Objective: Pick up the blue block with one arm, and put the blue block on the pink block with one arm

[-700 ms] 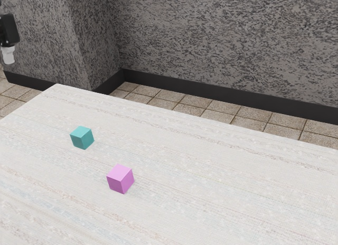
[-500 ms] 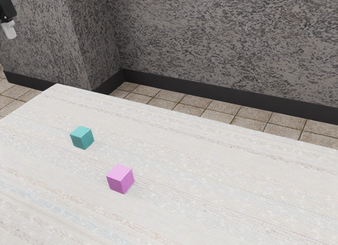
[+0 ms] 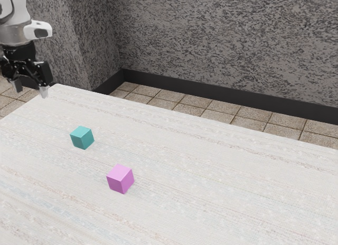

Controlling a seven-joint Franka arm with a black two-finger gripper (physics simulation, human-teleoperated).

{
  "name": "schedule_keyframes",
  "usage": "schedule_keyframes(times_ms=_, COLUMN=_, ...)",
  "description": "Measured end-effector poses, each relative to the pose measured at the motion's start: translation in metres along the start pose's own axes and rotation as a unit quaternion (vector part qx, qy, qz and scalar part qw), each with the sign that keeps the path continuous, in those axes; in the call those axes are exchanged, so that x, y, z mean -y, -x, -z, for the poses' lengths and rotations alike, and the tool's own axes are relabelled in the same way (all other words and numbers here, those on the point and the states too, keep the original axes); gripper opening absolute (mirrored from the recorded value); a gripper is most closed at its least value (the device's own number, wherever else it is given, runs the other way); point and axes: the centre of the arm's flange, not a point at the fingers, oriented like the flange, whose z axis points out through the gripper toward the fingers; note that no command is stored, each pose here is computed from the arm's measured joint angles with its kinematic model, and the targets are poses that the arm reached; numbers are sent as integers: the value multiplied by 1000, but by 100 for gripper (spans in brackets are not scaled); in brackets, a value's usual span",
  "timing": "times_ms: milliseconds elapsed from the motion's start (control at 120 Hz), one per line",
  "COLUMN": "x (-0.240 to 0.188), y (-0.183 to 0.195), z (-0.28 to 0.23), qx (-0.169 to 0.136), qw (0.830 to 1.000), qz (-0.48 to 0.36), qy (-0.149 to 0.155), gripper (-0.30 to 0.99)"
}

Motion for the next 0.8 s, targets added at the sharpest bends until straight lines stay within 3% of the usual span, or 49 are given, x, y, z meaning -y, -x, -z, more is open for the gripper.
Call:
schedule_keyframes(times_ms=225, x=46, y=-19, z=-63, qx=-24, qw=999, qz=29, qy=-18, gripper=69)
schedule_keyframes(times_ms=800, x=133, y=-72, z=-159, qx=-25, qw=996, qz=45, qy=-74, gripper=69)
